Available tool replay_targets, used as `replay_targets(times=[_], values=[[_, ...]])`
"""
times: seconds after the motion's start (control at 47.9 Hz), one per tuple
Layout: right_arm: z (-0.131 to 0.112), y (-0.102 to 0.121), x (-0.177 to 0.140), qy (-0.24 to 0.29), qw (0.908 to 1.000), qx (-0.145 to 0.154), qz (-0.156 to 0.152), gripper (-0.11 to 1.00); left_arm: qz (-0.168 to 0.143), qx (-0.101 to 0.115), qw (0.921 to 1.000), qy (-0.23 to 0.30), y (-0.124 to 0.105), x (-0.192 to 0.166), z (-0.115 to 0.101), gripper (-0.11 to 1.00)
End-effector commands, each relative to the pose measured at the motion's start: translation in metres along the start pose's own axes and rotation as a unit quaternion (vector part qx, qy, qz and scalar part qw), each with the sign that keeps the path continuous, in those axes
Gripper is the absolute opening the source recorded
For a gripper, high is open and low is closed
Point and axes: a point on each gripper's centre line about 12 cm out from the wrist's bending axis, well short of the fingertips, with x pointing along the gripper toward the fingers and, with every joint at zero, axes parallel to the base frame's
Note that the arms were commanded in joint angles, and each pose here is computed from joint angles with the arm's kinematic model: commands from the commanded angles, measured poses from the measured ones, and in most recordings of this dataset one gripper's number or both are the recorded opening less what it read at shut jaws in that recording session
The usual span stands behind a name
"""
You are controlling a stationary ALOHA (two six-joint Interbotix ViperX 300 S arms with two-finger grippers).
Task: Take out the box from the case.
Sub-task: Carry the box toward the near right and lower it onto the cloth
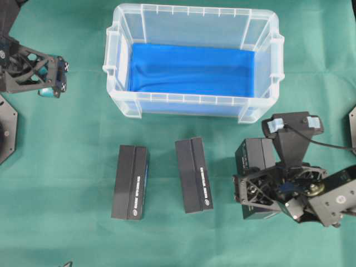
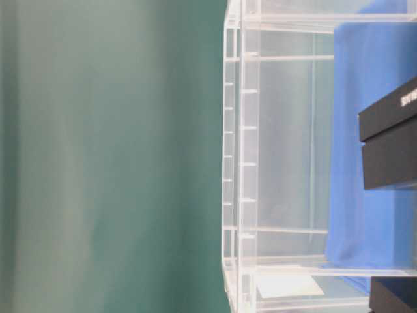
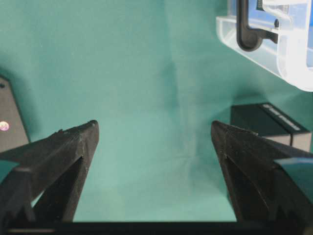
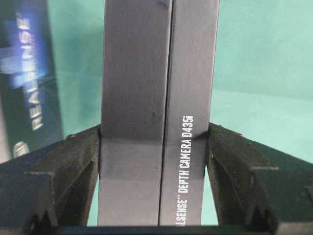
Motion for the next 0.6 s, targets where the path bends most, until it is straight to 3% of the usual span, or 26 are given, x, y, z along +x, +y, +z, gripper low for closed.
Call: replay_targets(times=[0.0,0.25,0.584], values=[[0.0009,0.002,-0.0025,0.007,0.9999,0.004,0.007,0.65,-0.009,0.0,0.9999,-0.004,-0.0014,-0.0043,0.0012,0.97],[0.009,-0.0031,0.0002,-0.012,0.9997,0.011,-0.019,0.65,-0.009,-0.001,1.0,-0.004,-0.0016,-0.0039,0.0012,0.97],[0.0087,-0.0034,0.0033,0.0,0.9999,0.009,-0.007,0.65,-0.006,-0.001,1.0,-0.004,-0.0022,-0.0023,0.0014,0.97]])
